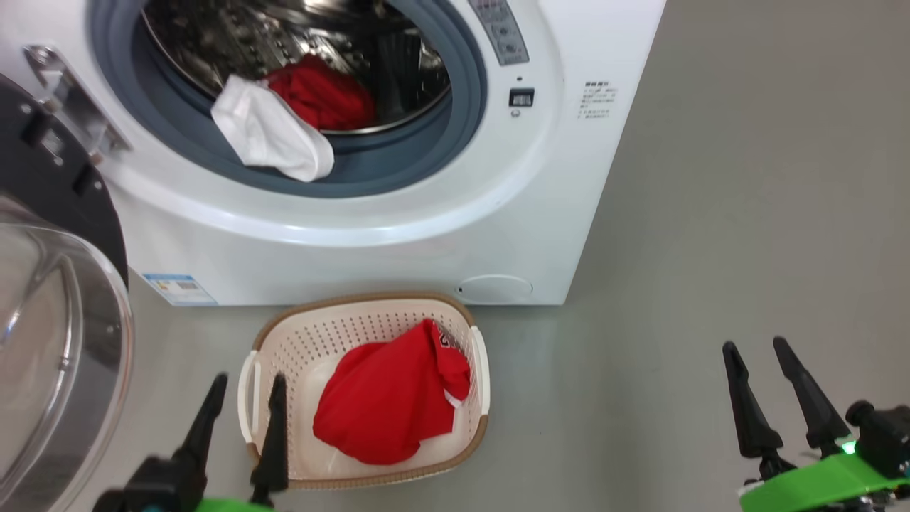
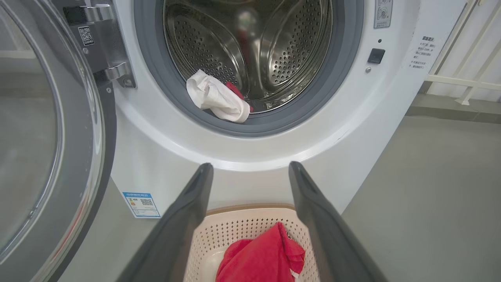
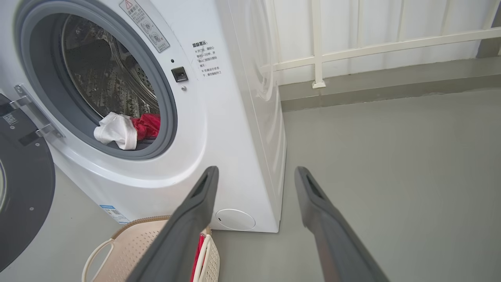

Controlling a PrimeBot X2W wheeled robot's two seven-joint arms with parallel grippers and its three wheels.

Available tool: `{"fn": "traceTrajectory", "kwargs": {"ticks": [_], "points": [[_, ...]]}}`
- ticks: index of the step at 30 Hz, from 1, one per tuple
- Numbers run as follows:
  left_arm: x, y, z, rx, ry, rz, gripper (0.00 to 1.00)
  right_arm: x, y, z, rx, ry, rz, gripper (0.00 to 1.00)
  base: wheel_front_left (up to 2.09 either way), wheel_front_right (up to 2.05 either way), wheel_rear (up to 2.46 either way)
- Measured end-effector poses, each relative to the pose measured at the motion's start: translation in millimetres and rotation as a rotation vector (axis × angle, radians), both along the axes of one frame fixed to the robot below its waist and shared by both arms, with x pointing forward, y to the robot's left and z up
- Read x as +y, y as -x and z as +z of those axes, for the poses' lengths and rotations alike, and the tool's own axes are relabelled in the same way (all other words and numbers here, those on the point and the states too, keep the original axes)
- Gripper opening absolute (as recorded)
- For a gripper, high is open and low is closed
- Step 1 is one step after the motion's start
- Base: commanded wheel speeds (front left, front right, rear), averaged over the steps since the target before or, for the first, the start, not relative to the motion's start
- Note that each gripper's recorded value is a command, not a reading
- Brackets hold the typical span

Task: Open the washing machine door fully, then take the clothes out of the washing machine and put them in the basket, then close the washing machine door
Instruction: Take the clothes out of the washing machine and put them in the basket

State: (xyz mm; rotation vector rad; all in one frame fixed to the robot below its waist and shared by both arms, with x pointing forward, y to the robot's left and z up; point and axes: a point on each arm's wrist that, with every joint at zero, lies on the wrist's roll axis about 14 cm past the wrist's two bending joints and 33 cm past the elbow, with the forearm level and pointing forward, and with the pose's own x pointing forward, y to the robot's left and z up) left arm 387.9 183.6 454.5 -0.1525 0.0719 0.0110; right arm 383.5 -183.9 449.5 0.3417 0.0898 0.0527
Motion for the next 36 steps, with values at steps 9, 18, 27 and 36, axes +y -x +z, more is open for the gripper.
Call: {"fn": "traceTrajectory", "kwargs": {"ticks": [9, 18, 27, 36], "points": [[9, 30, 3, 0.001, -0.012, 0.042, 1.00, -9, 20, 2, 0.004, 0.004, -0.025, 1.00, 0.00, 0.00, 0.00], [8, 30, 2, 0.003, -0.013, 0.049, 1.00, -11, 23, 0, 0.011, 0.003, -0.034, 1.00, 0.00, 0.00, 0.00], [6, 27, -12, 0.047, -0.017, 0.051, 1.00, -10, 21, -8, 0.034, -0.005, -0.037, 1.00, 0.00, 0.00, 0.00], [-15, -41, 3, -0.016, -0.073, -0.033, 1.00, -3, -4, -12, 0.029, -0.026, -0.036, 1.00, 0.00, 0.00, 0.00]]}}
